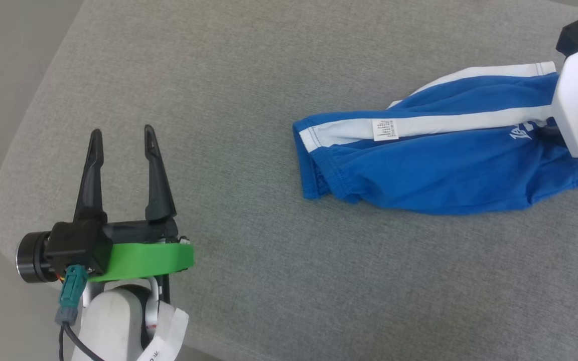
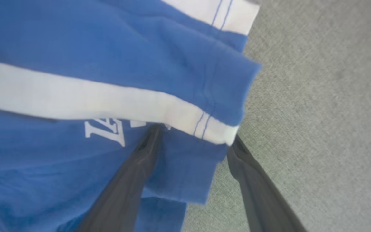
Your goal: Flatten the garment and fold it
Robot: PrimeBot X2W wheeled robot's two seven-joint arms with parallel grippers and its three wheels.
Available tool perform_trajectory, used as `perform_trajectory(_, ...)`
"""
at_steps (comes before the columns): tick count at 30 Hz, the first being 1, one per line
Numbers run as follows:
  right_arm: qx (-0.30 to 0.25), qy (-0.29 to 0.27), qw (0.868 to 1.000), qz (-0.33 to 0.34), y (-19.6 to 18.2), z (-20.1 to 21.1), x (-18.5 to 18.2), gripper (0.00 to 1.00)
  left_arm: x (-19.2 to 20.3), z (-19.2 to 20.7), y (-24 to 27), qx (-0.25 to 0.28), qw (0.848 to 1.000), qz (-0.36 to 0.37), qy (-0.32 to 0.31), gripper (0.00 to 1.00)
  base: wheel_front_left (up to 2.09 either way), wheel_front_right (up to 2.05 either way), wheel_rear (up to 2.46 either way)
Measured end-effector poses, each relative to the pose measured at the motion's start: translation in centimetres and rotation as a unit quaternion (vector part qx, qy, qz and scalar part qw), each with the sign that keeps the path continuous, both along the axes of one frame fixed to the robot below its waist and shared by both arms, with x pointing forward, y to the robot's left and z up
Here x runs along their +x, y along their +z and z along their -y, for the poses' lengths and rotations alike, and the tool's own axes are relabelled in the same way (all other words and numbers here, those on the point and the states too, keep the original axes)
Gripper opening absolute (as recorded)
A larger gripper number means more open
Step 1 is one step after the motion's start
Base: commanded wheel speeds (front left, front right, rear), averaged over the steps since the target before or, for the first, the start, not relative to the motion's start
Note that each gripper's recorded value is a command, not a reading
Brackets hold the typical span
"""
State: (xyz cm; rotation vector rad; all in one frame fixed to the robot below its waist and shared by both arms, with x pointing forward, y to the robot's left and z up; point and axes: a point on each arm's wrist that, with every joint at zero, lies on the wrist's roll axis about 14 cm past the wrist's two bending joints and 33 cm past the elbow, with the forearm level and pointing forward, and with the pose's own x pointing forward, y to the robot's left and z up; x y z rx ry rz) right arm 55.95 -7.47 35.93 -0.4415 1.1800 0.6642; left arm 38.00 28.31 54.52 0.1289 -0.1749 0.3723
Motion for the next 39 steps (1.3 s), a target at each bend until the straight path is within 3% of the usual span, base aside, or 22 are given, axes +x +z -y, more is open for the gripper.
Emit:
perform_trajectory(2, 0.003, 0.002, 1.0, 0.002, 0.0, 0.0, -0.1, 0.0, 0.1, 0.0, -0.2, 0.0, 1.0, -0.002, -0.002, 1.0, 0.0, 0.0, 0.0)
perform_trajectory(11, 0.041, 0.004, 0.999, 0.029, 1.2, -0.7, -1.0, 0.0, -0.1, 0.0, -0.3, -0.004, 1.0, -0.003, -0.011, 1.0, 0.0, 0.0, 0.0)
perform_trajectory(21, 0.1, 0.03, 0.991, 0.08, 4.1, -0.5, -5.0, 0.0, -1.4, 0.9, -0.3, -0.016, 0.999, -0.001, -0.032, 1.0, 0.0, 0.0, 0.0)
perform_trajectory(31, 0.074, -0.032, 0.991, 0.109, 7.2, 8.9, -8.6, 0.0, -0.3, 4.0, -0.2, -0.017, 0.996, 0.005, -0.089, 1.0, 0.0, 0.0, 0.0)
perform_trajectory(39, -0.003, -0.129, 0.986, 0.107, 7.8, 19.5, -12.5, 0.0, 0.9, 6.7, 0.5, -0.017, 0.99, 0.02, -0.137, 1.0, 0.0, 0.0, 0.0)
